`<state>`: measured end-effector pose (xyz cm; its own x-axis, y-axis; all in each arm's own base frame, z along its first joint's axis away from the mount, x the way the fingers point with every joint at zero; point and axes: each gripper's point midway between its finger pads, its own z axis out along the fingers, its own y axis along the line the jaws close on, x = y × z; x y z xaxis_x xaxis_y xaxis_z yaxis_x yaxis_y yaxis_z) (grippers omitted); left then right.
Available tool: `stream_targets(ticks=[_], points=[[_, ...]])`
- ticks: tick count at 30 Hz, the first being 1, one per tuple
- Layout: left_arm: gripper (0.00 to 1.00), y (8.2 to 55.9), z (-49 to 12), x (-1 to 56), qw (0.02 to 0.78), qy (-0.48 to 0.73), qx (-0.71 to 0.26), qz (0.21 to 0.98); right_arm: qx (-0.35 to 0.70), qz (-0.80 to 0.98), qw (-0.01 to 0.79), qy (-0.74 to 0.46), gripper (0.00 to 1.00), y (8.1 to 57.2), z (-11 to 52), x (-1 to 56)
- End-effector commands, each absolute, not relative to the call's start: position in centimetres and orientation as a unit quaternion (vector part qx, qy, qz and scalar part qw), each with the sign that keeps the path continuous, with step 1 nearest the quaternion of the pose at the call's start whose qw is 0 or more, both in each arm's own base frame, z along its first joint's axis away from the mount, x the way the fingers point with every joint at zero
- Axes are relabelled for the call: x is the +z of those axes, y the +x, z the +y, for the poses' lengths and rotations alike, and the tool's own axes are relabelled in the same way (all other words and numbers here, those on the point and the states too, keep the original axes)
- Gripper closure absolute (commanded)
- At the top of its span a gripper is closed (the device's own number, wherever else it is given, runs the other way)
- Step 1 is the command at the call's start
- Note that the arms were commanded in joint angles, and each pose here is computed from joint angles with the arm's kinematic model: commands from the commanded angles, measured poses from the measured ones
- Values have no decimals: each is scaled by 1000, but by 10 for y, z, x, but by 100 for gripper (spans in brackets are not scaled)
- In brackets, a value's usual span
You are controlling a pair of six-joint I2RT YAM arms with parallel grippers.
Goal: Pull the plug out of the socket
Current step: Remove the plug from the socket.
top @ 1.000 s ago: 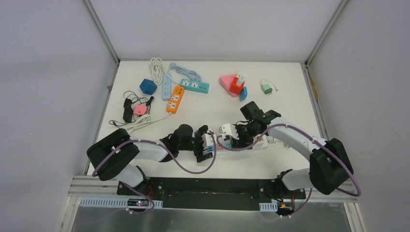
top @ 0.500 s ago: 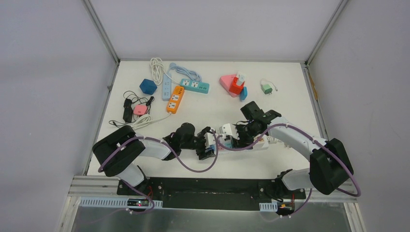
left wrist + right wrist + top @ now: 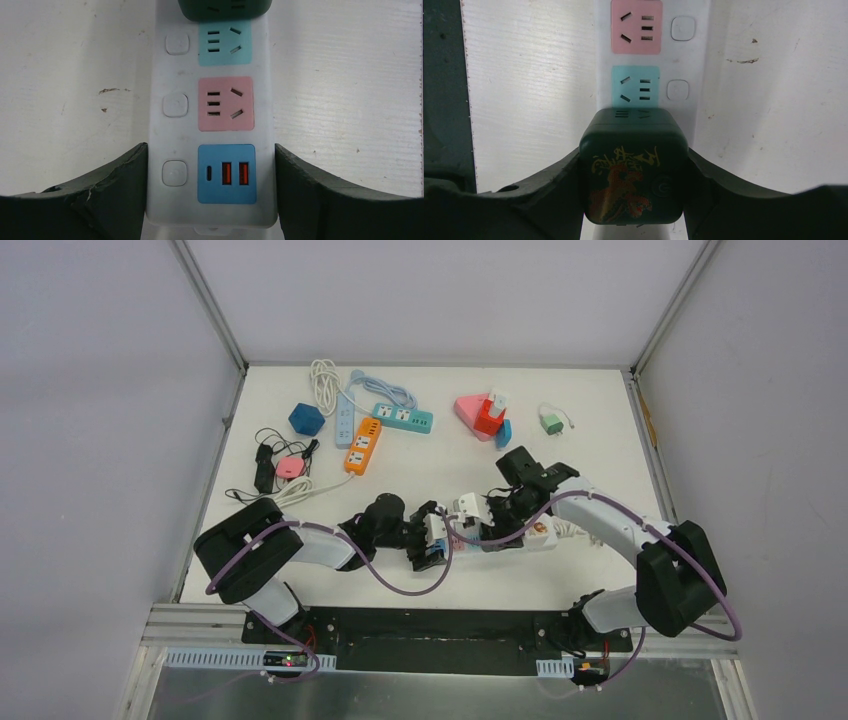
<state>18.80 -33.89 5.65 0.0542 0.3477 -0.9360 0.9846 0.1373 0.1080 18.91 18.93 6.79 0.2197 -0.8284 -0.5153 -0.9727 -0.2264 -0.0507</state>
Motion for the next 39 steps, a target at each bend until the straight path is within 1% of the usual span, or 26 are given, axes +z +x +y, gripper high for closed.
stream_targets(ticks=[1, 6, 10, 13, 17, 23, 30, 35, 39], points=[[100, 174, -341, 46, 428, 554, -371, 610, 262, 593, 185, -739, 100, 176, 204, 78], [100, 174, -341, 48, 430, 553, -371, 609, 258, 581, 187, -749, 100, 173, 199, 77], [100, 174, -341, 49, 430, 552, -372, 609, 250, 535, 184, -785, 100, 156, 201, 69], [100, 174, -342, 49, 430, 552, -373, 609, 265, 522, 173, -792, 100, 147, 207, 70], [100, 174, -342, 49, 430, 551, -374, 609, 287, 551, 160, -767, 100, 152, 213, 79], [100, 173, -341, 50, 431, 552, -375, 608, 309, 575, 172, -738, 100, 160, 207, 84], [100, 172, -342, 51, 430, 552, -377, 606, 295, 534, 172, -773, 100, 148, 203, 76], [100, 173, -342, 51, 431, 550, -378, 607, 286, 501, 153, -803, 100, 134, 210, 69], [100, 172, -342, 51, 430, 550, -379, 607, 289, 525, 148, -786, 100, 140, 214, 73]])
